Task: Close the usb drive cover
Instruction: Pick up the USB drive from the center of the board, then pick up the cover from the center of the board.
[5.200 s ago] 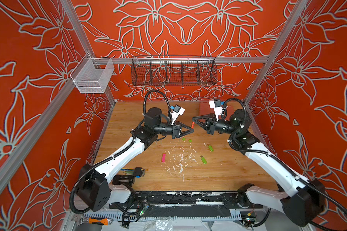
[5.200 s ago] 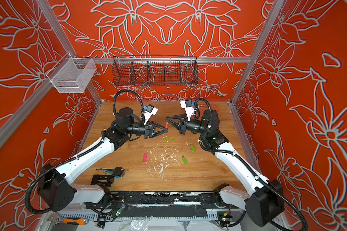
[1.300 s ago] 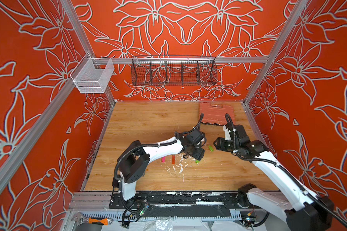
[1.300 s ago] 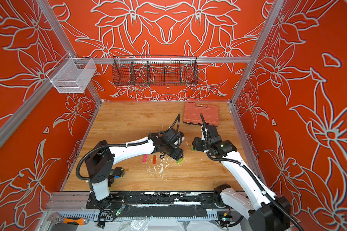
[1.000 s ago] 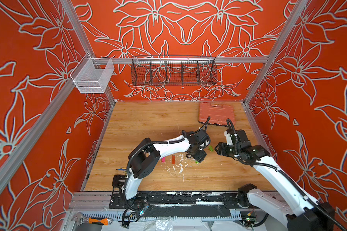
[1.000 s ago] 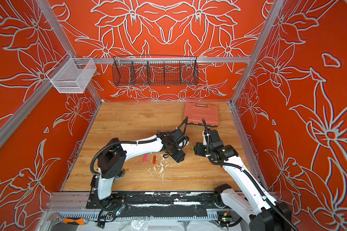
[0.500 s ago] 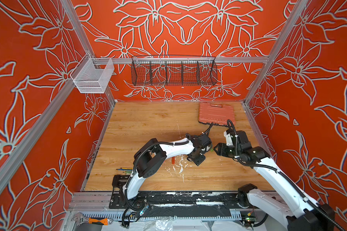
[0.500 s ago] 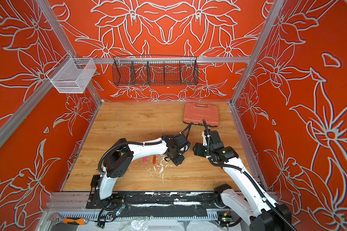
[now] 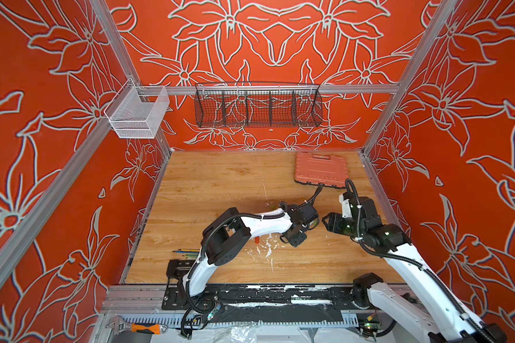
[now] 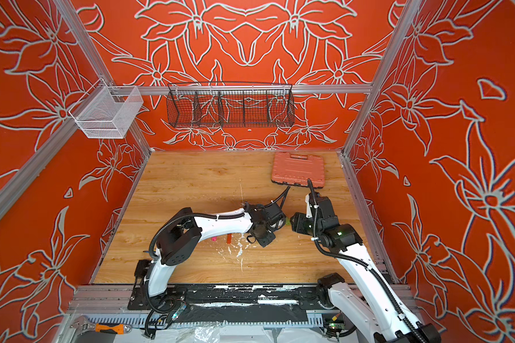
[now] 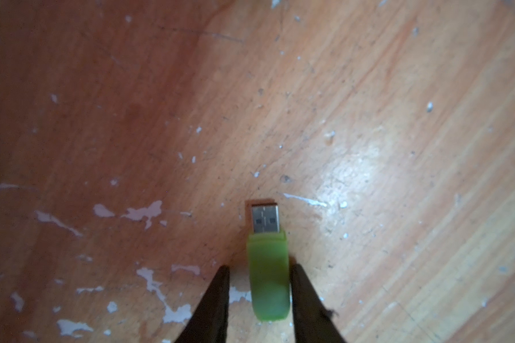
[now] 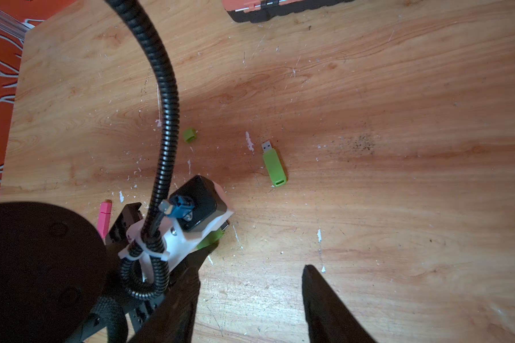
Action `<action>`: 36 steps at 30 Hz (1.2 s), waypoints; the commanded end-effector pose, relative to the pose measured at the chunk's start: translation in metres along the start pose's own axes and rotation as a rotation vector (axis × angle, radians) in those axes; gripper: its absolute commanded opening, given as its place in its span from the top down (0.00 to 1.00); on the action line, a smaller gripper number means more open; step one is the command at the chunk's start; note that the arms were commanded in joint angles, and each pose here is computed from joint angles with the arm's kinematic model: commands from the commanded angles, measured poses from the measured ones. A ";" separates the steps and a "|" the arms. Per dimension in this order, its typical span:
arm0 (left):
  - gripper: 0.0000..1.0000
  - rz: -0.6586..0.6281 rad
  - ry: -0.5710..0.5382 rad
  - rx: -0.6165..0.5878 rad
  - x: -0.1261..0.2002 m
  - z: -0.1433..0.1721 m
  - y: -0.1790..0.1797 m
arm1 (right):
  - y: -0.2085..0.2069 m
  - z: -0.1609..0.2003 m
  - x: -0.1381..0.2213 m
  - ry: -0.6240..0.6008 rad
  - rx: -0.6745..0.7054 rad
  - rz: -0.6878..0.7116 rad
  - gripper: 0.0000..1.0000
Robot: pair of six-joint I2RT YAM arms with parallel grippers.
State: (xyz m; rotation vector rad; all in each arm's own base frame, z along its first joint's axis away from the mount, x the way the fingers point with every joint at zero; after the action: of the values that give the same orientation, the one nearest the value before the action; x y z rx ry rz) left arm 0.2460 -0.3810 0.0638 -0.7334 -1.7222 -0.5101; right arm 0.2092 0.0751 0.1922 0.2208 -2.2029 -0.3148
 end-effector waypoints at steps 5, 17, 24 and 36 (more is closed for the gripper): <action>0.88 -0.021 0.040 -0.004 -0.006 0.015 0.002 | -0.009 -0.017 0.023 -0.027 0.053 0.116 0.42; 0.86 0.255 -0.253 0.334 0.143 0.027 0.082 | 0.051 -0.052 -0.075 0.203 0.308 0.135 0.43; 0.86 0.250 -0.347 0.435 0.177 0.066 0.104 | 0.095 -0.055 -0.158 0.387 0.482 0.089 0.45; 0.83 0.285 -0.431 0.529 0.189 0.097 0.119 | 0.113 -0.048 -0.219 0.514 0.548 0.146 0.48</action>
State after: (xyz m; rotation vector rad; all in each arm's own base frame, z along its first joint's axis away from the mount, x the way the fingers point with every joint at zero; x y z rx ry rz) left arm 0.2306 -0.1907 0.2129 -0.6920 -1.9817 0.2887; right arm 0.3769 0.2300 0.0885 0.3845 -1.7716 0.3340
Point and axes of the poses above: each gripper's point midway between its finger pads, its own x axis back along the fingers, its own y axis along the line the jaws close on, z = x × y, the point moved 4 cm from there along x, back along the fingers, and after that the axes turned 7 degrees about x, right-handed, at the moved point
